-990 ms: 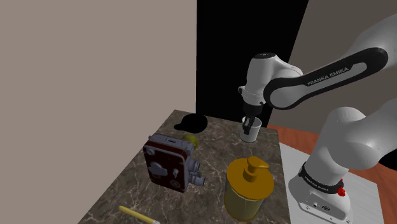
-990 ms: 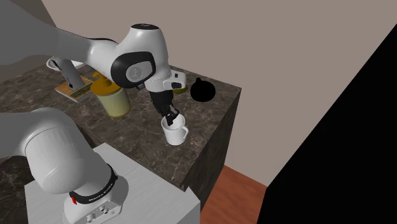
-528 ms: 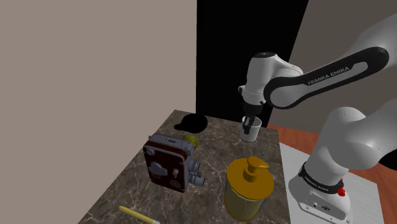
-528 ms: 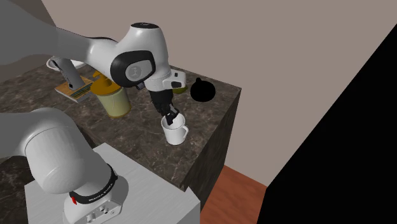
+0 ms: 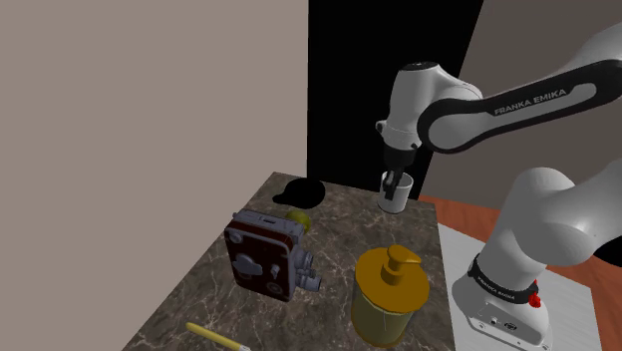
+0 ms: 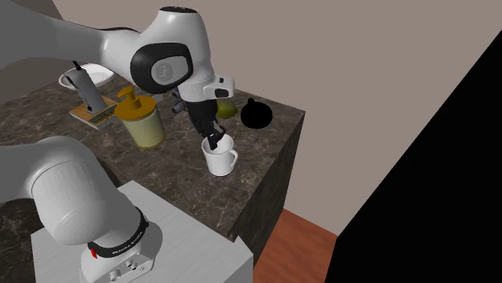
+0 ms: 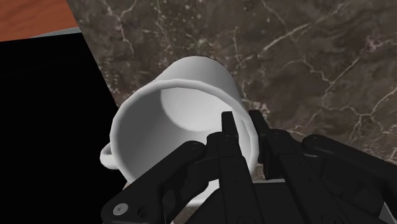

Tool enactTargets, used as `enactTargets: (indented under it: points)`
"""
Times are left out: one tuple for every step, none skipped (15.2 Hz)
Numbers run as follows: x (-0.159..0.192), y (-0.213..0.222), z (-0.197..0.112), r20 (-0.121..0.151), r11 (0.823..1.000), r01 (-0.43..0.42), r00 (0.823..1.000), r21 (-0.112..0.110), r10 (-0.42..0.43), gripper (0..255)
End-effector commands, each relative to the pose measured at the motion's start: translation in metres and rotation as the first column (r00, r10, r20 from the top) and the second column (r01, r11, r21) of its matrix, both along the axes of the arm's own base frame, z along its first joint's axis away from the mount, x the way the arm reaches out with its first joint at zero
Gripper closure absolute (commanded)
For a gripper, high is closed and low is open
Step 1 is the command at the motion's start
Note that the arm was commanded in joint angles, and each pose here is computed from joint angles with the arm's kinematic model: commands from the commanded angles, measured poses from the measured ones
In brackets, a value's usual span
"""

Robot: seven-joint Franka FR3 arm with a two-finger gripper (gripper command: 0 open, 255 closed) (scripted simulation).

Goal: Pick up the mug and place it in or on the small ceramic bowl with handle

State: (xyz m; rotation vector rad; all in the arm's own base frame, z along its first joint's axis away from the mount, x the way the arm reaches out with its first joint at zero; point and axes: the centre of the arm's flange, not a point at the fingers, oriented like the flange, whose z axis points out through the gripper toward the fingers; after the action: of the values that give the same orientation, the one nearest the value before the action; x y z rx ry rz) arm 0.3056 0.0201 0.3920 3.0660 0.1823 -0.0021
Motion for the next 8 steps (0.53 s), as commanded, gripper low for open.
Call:
enactTargets:
  points:
    - [0.0, 0.0, 0.012, 0.0, 1.0, 0.0, 1.0, 0.0, 0.0, 255]
    - [0.0, 0.0, 0.017, 0.0, 1.0, 0.0, 1.0, 0.0, 0.0, 255]
    - [0.0, 0.0, 0.022, 0.0, 1.0, 0.0, 1.0, 0.0, 0.0, 255]
    - [0.0, 0.0, 0.027, 0.0, 1.0, 0.0, 1.0, 0.0, 0.0, 255]
    - [0.0, 0.0, 0.033, 0.0, 1.0, 0.0, 1.0, 0.0, 0.0, 255]
    - [0.0, 0.0, 0.038, 0.0, 1.0, 0.0, 1.0, 0.0, 0.0, 255]
    - [0.0, 0.0, 0.043, 0.0, 1.0, 0.0, 1.0, 0.0, 0.0, 255]
    - [0.0, 0.0, 0.049, 0.0, 1.0, 0.0, 1.0, 0.0, 0.0, 255]
